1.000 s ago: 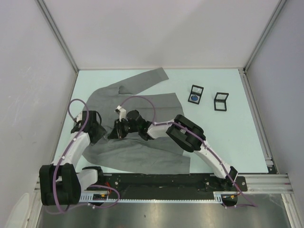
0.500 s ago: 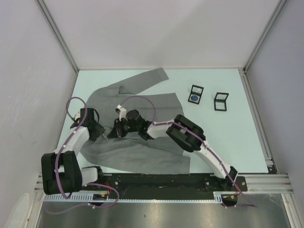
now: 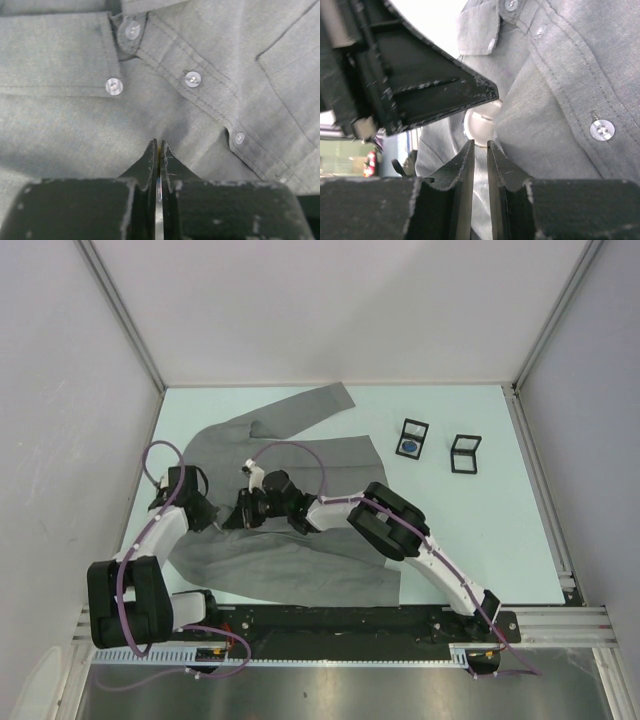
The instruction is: Remove the brooch from the garment
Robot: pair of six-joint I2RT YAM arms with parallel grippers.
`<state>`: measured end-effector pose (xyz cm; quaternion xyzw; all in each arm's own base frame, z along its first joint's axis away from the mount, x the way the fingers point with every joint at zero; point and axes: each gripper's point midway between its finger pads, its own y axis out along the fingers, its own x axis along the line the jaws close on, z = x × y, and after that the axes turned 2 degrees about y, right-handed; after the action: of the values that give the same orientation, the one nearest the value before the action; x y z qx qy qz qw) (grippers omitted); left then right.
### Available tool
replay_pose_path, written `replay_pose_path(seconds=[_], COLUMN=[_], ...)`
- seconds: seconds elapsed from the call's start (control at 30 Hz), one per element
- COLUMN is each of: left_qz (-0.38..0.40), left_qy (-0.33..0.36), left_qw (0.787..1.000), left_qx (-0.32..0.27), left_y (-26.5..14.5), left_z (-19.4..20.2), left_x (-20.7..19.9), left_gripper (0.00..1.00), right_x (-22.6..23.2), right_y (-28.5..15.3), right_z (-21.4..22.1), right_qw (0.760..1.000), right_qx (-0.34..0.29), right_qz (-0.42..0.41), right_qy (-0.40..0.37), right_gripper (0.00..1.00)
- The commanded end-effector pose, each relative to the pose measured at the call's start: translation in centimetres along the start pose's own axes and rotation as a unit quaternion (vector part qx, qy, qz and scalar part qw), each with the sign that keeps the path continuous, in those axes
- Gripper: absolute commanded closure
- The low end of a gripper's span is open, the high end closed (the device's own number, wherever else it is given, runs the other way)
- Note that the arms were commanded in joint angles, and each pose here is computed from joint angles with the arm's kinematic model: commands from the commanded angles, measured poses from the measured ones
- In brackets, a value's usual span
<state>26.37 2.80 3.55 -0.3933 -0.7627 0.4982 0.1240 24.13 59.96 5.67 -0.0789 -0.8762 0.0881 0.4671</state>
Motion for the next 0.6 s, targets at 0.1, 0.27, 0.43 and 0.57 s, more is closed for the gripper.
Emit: replay_pose_path(seconds=[0.1, 0.27, 0.43, 0.57], left_qz=[0.06, 0.088, 0.117, 0.149], left_qy=[0.042, 0.065, 0.086, 0.093], left_qw=[0.997, 0.993, 0.987, 0.981], left_qx=[-0.033, -0.048, -0.073, -0.08], left_y=[-0.4, -0.9, -1.6, -2.2], left_z=[-0.4, -0.3, -0.4, -0.2], left_x=[-1.0, -1.4, -1.8, -2.6], left_gripper=[1.0, 1.0, 1.0, 1.0], right_x=[-1.6, -1.5, -1.1, -0.6], right_y=[1.1, 1.2, 1.2, 1.4], right_z=[-0.5, -0.6, -0.9, -1.2], right_qw=[0.996, 0.994, 0.994, 0.994], right_qx=[-0.013, -0.017, -0.022, -0.023], right_qz=[0.01, 0.01, 0.003, -0.002], right_qy=[0.09, 0.104, 0.104, 0.103], right_gripper=[0.79, 0.79, 0.74, 0.73])
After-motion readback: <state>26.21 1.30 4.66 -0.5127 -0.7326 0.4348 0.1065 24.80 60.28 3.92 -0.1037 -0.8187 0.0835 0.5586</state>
